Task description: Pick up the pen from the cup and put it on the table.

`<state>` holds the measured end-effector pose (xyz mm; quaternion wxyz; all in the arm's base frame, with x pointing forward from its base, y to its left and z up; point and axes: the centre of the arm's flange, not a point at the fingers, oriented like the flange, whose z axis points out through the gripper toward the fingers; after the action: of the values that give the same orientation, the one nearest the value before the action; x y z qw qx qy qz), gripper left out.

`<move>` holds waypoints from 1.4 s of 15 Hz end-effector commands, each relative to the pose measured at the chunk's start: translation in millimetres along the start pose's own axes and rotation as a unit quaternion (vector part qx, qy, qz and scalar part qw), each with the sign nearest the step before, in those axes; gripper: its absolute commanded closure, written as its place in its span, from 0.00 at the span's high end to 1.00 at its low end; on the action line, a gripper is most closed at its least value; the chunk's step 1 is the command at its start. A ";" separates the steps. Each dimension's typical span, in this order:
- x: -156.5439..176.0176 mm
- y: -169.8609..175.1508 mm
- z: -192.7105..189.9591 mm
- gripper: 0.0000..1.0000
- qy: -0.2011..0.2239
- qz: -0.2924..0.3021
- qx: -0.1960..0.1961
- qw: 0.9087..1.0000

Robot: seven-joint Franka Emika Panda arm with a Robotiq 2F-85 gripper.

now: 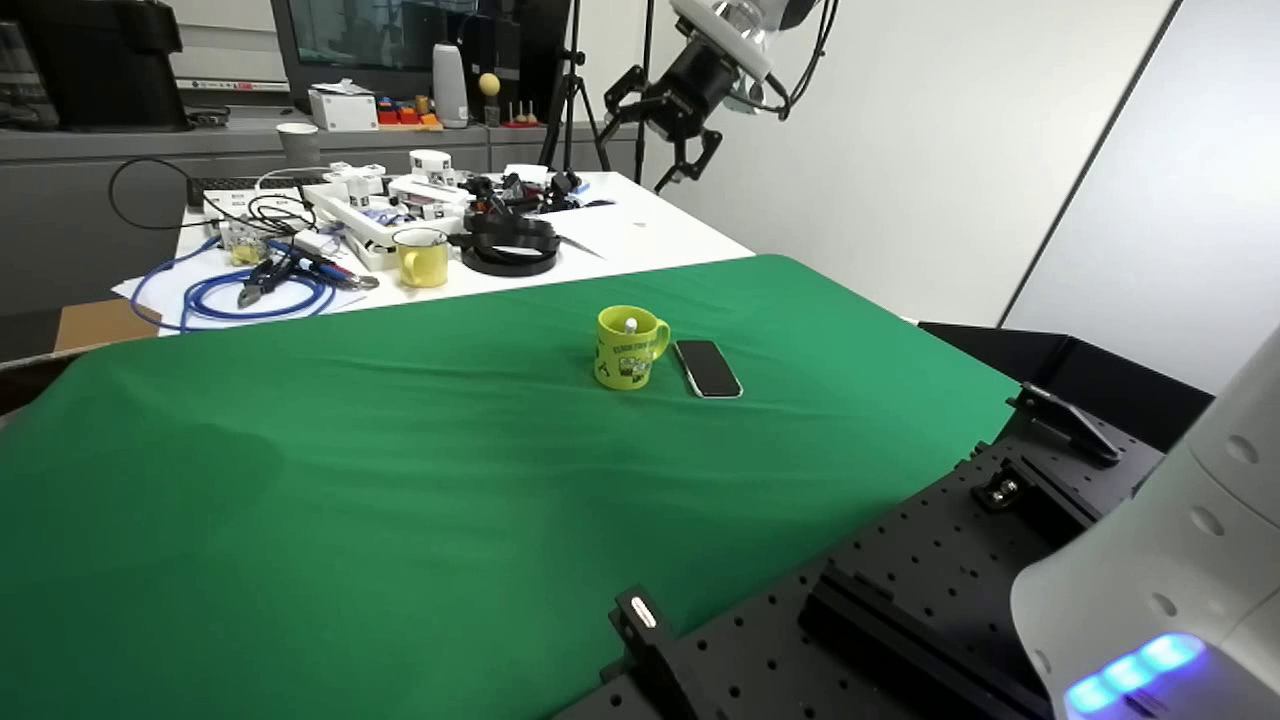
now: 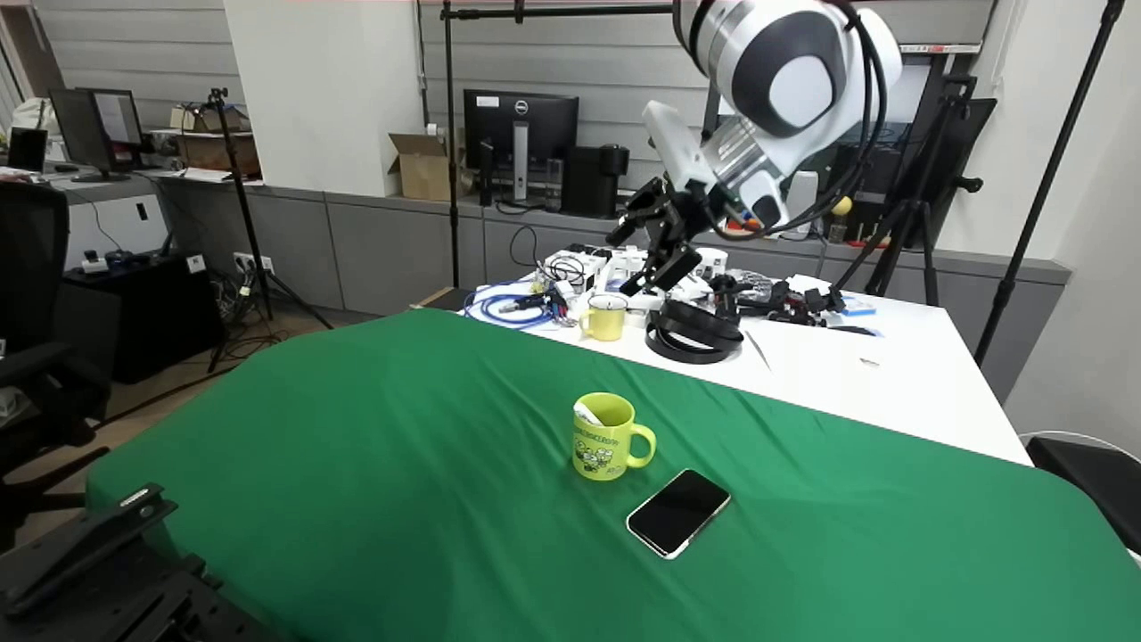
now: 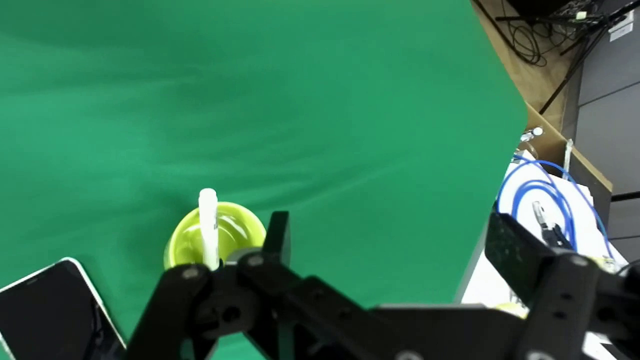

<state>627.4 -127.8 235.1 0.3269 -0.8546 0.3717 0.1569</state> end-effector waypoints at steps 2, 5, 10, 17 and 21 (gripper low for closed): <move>6.9 25.6 40.7 1.00 -0.028 0.063 0.014 0.998; 6.3 51.5 59.7 1.00 -0.039 0.087 0.015 0.995; 1.3 89.1 78.2 1.00 -0.045 0.118 0.009 0.992; 8.9 127.4 82.9 1.00 -0.038 0.126 0.024 0.991; 13.6 130.3 81.9 1.00 -0.046 0.103 0.020 0.993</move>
<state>538.3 -146.2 110.2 0.3426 -0.7971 0.4454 0.2212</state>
